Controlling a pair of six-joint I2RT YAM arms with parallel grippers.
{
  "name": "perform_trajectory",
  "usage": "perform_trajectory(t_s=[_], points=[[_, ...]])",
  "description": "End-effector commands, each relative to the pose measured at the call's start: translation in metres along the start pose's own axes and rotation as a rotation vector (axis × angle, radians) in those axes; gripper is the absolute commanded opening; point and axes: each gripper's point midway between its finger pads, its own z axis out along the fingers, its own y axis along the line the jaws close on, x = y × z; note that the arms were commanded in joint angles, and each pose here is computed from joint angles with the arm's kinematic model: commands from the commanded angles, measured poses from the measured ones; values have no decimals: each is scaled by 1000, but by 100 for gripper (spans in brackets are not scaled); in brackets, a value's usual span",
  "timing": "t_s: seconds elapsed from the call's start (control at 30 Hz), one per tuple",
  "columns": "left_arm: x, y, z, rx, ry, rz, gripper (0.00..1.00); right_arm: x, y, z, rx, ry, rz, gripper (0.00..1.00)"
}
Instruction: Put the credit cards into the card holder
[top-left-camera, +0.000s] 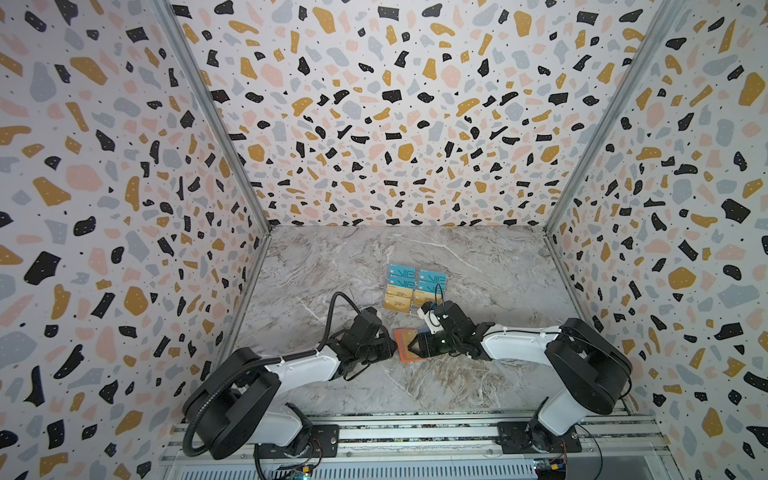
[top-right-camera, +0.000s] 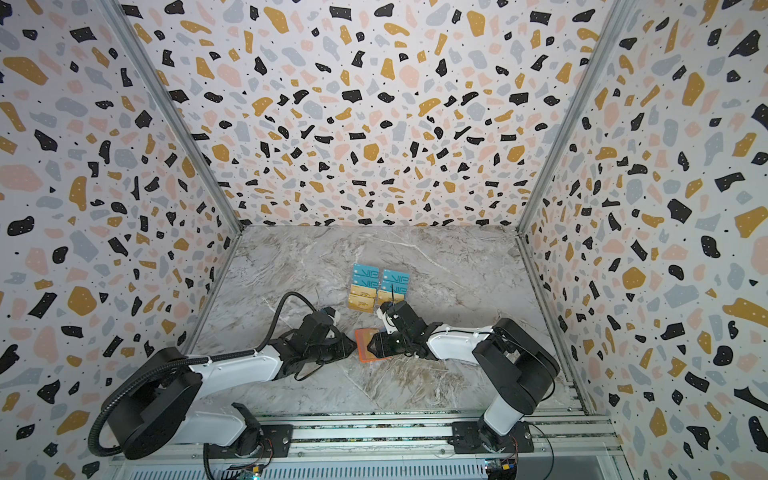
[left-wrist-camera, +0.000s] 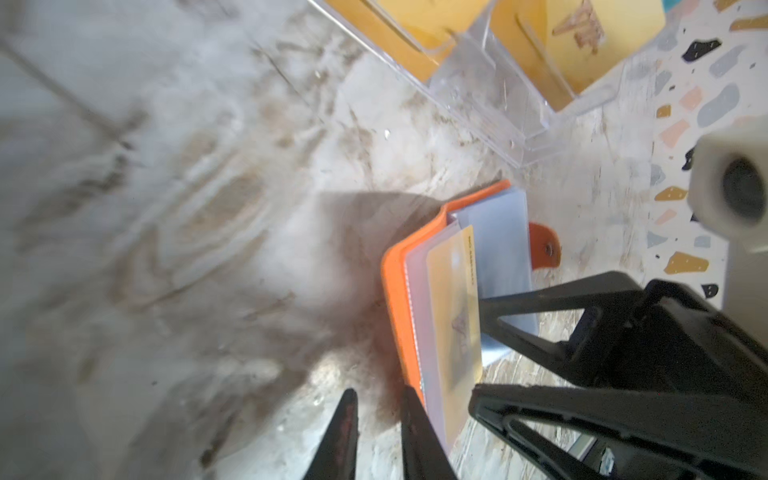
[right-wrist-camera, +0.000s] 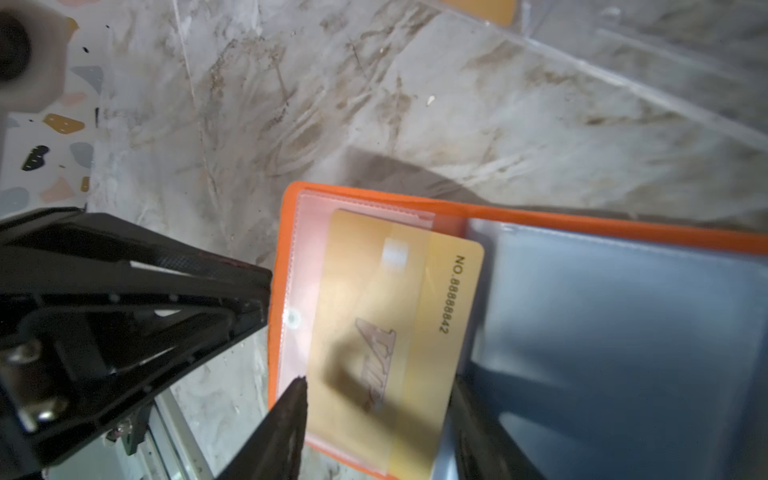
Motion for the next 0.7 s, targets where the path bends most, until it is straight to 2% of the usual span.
perform_trajectory(t_s=[0.0,0.17,0.3,0.5,0.67], points=[[-2,4,-3,-17,-5,2,26,12,9,7,-64,39,55,56],[-2,17,-3,-85,-3,0,36,10,13,13,-88,38,84,55],[-5,38,-8,-218,-9,71,39,8,13,14,-79,34,87,55],[-23,9,-7,-133,-40,107,41,6,5,16,-26,42,73,54],[-30,-1,0,-128,-24,158,42,4,1,14,12,42,64,54]])
